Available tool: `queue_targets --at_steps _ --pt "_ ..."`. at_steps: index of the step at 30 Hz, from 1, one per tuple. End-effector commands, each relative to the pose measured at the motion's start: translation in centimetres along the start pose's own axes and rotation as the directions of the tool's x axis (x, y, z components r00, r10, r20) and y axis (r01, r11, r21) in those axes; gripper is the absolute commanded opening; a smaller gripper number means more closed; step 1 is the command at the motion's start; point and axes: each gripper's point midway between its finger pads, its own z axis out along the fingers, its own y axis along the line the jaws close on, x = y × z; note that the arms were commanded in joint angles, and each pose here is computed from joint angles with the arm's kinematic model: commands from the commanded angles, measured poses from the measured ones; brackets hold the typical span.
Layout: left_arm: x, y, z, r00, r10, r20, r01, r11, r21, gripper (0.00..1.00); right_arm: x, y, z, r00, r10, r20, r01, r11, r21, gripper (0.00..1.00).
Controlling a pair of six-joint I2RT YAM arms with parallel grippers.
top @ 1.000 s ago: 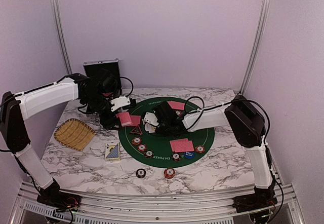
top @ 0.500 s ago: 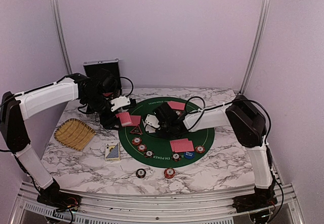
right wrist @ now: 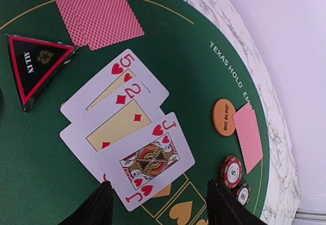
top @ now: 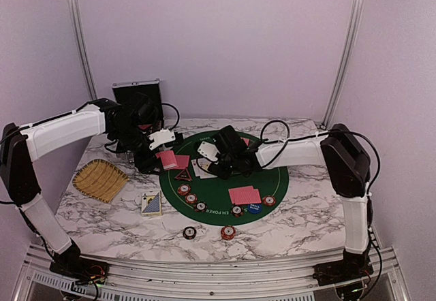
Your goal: Distribute texas hold em gaming equipment
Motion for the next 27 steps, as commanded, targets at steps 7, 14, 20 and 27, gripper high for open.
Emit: queue_targets --at_steps 7,14,20,27 --pt "-0.6 0.1 -1.8 0.999 -0.002 0.039 0.003 1.000 -0.025 0.00 -4.2 -7.3 -5.8 0.930 0.334 0.156 -0.327 0.943 -0.067 0.68" --pt "-0.5 0.0 -1.7 0.999 -0.002 0.038 0.003 1.000 -0.021 0.00 -6.8 -9.2 -9.2 0.751 0.636 0.177 -0.551 0.752 -0.361 0.78" --pt "-0.6 0.1 -1.8 0.999 0.000 0.040 0.001 1.000 -0.024 0.00 -7.1 -7.1 -9.4 0.625 0.781 -0.002 -0.643 0.513 -0.568 0.85" --pt "-0.6 0.0 -1.5 0.999 -0.009 0.038 0.009 1.000 -0.013 0.00 -7.7 -3.2 -9.1 0.491 0.839 -0.235 -0.685 0.206 -0.698 0.91"
